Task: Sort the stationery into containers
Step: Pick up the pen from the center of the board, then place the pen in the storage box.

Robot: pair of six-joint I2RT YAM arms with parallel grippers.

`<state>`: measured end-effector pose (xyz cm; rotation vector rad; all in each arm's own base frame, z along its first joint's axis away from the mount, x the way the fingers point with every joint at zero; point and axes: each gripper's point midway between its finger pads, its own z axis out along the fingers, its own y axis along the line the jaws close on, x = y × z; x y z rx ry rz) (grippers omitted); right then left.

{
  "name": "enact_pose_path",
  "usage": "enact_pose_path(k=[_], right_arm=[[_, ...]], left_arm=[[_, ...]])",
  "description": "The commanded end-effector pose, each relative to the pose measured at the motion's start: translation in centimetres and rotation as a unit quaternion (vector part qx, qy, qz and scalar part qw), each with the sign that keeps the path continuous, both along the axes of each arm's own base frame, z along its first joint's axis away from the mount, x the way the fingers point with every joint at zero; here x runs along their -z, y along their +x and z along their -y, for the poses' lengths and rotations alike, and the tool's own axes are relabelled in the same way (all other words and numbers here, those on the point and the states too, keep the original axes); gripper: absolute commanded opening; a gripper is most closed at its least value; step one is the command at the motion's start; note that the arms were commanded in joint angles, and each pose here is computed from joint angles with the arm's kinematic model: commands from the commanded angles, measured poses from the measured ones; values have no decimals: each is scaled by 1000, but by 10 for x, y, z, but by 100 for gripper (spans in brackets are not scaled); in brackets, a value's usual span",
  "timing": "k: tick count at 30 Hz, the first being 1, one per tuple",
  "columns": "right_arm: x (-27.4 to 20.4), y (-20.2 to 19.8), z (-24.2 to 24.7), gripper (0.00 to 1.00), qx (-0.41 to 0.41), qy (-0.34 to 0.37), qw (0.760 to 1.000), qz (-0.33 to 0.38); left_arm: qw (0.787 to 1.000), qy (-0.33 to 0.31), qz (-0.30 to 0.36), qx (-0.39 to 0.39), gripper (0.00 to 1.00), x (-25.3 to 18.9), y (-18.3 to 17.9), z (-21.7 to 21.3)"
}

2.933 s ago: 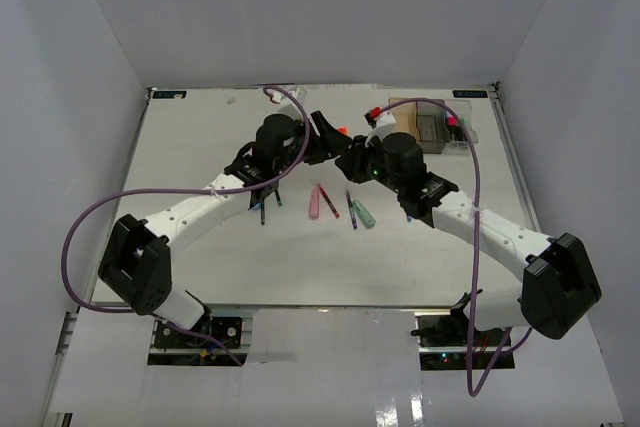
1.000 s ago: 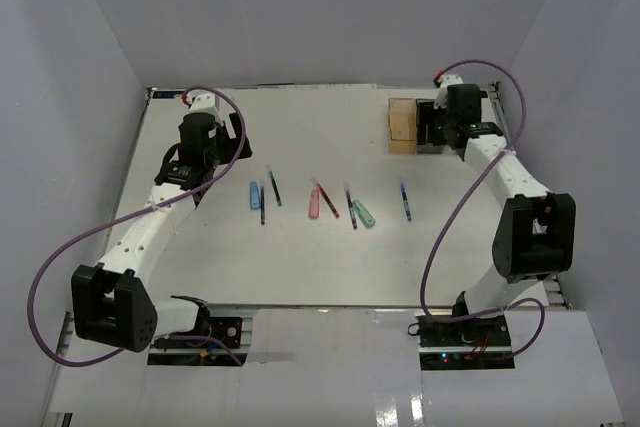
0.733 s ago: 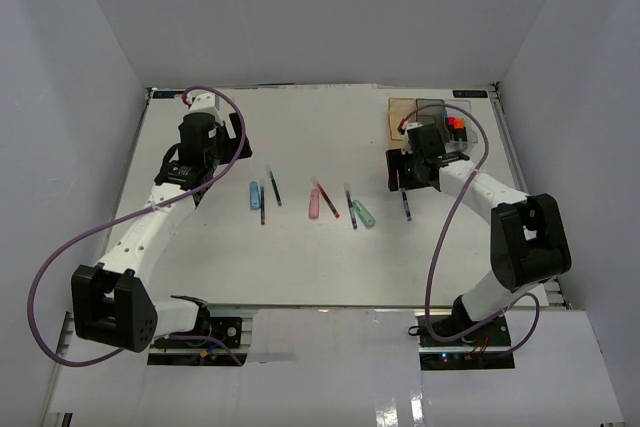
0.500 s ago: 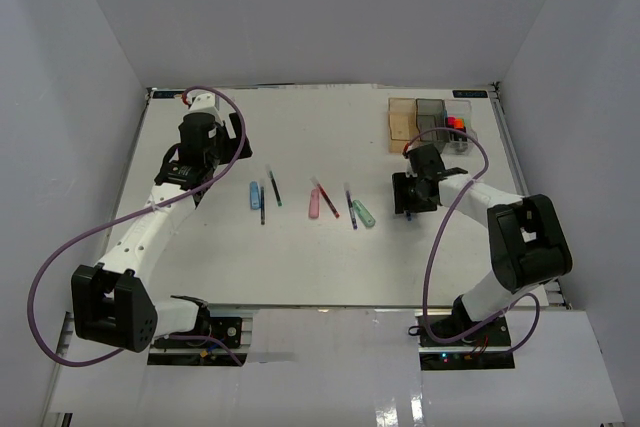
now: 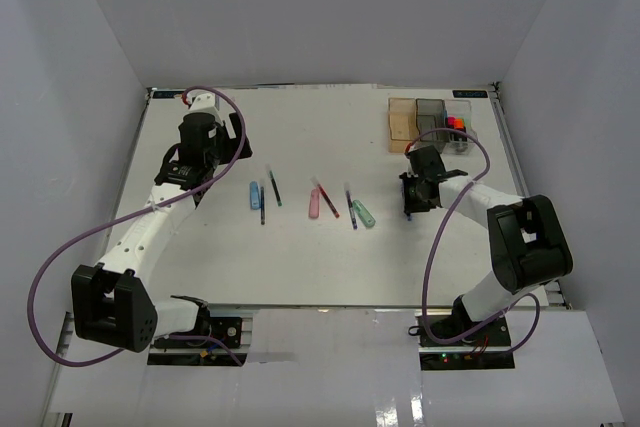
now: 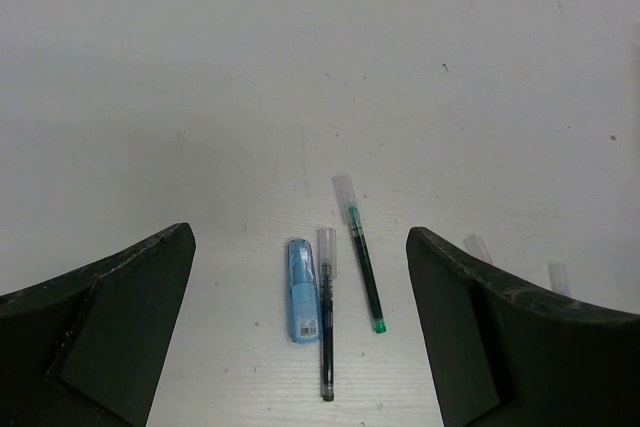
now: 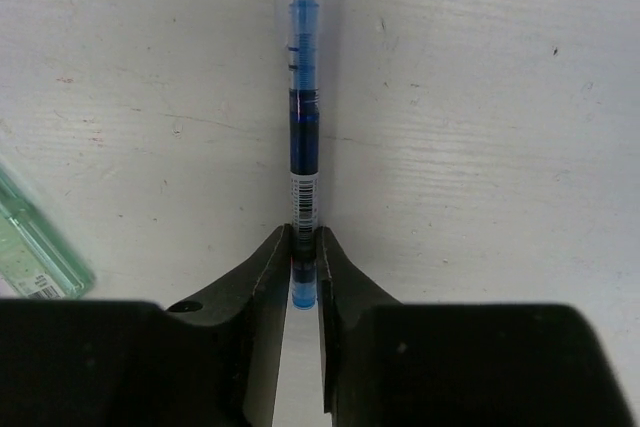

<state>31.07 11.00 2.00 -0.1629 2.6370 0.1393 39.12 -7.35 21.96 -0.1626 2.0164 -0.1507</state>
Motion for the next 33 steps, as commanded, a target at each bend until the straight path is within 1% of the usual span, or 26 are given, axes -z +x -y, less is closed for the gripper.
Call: enact_pose_path(k=[1, 3, 4, 5, 7, 8, 10, 11, 15, 17, 18, 20, 21, 22, 24, 25, 27, 28, 30, 33], right_arm=[[-29, 18, -3, 21, 2, 5, 999, 40], [-46, 23, -3, 17, 0, 6, 998, 55], [-55, 27, -3, 16, -1, 5, 998, 66], [-75, 38, -5, 16, -1, 8, 996, 89], [-93, 48, -2, 16, -3, -2, 994, 112], [-111, 59, -3, 17, -4, -4, 991, 134], [-125, 72, 5, 18, 5, -22, 988, 152], [-137, 86, 10, 18, 10, -27, 986, 166], [-155, 120, 27, 19, 31, -39, 983, 179], [-147, 138, 36, 19, 39, -38, 984, 171], [-160, 150, 38, 18, 42, -34, 981, 185], [-149, 167, 47, 18, 51, -41, 982, 175], [-157, 178, 48, 18, 50, -35, 981, 186], [-145, 185, 54, 18, 55, -35, 982, 174], [-146, 199, 60, 18, 63, -30, 981, 179], [-134, 204, 61, 18, 64, -31, 983, 168], [-131, 212, 61, 18, 62, -27, 984, 168], [-120, 215, 64, 18, 64, -29, 985, 158], [-113, 219, 65, 18, 60, -28, 986, 152], [-100, 225, 68, 21, 61, -34, 987, 144]], left_arm=[[1000, 0, 8, -1, 98, -5, -1, -2], [1000, 1, 8, -1, 98, -4, -1, -2], [1000, 1, 8, 0, 98, -5, 0, -1], [1000, 1, 7, 1, 98, -5, 0, -1], [1000, 1, 8, -1, 98, -5, 0, -2], [1000, 1, 7, -1, 98, -4, -1, -2], [1000, 1, 7, -1, 98, -4, 0, -2], [1000, -1, 6, 2, 98, -3, 0, -1], [1000, 0, 1, 2, 98, 0, 0, 0], [1000, -1, -1, 3, 98, 1, 1, 0], [1000, -1, 0, 4, 98, 0, 1, 1], [1000, -3, 0, 5, 98, 0, 1, 1], [1000, -3, 0, 5, 98, 0, 1, 1], [1000, -3, -1, 4, 98, 1, 1, 1], [1000, -1, -5, 3, 98, 4, 2, 1], [1000, 0, -5, 4, 98, 4, 2, 1], [1000, -1, -8, 5, 98, 5, 2, 1], [1000, -1, -8, 5, 98, 6, 2, 1], [1000, -4, -8, 9, 98, 5, 2, 3], [1000, -6, -8, 9, 98, 5, 2, 3]])
